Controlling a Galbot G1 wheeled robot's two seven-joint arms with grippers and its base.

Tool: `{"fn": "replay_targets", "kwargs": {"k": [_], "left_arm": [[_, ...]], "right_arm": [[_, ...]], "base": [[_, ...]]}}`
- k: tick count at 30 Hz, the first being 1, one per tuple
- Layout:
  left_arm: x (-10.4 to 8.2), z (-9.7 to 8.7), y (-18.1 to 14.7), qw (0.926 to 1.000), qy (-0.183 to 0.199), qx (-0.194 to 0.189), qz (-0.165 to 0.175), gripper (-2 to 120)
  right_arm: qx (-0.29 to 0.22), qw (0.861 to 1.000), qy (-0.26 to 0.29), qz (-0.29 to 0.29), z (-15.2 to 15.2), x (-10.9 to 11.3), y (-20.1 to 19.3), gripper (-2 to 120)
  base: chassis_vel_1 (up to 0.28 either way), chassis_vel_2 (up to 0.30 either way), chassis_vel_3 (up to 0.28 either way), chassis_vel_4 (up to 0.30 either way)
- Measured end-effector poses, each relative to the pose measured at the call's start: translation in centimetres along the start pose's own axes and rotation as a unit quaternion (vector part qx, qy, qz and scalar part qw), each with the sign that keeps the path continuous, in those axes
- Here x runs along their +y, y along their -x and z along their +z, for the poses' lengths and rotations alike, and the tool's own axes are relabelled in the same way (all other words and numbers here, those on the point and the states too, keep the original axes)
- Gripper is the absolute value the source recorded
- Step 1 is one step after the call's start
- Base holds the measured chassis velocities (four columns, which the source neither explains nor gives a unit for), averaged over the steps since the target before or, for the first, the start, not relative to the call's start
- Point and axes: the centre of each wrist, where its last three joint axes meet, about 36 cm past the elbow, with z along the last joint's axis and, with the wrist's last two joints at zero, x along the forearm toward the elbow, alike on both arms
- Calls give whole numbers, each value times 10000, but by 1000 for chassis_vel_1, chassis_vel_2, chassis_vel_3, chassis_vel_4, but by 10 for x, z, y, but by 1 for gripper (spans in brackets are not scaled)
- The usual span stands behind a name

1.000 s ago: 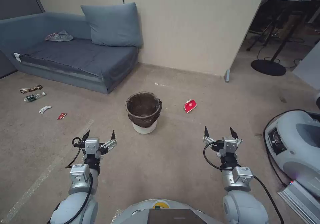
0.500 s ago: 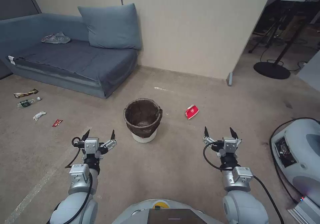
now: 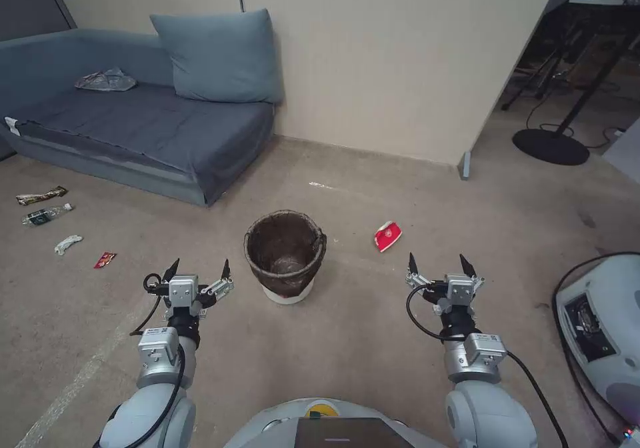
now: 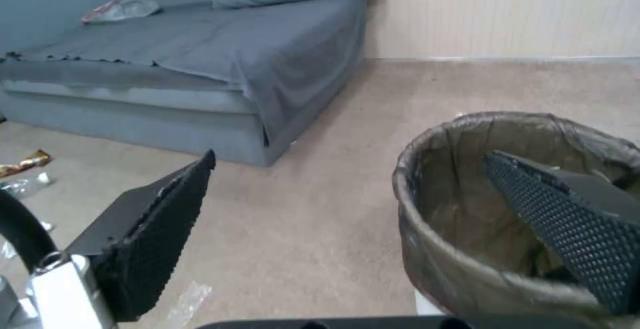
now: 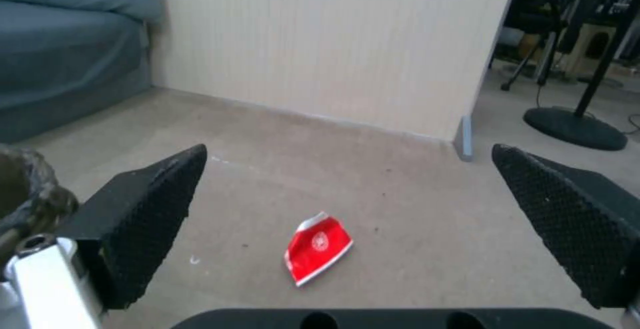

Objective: Pick up the trash bin, then pick up the garbage from the floor and place it into the trash bin.

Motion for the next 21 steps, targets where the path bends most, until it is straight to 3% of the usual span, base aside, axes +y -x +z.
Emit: {"fn": "replay_targets", "kwargs": {"k": [14, 21], "left_arm": [[0, -1, 1, 10000, -31, 14, 31, 100], [5, -9, 14, 9995, -121, 71, 277, 100]], "right_arm": [[-69, 10000, 25, -10, 1, 0, 0, 100], [-57, 10000, 56, 5, 2, 0, 1, 100]], "base": [[-92, 98, 104, -90], [0, 0, 0, 0]]}}
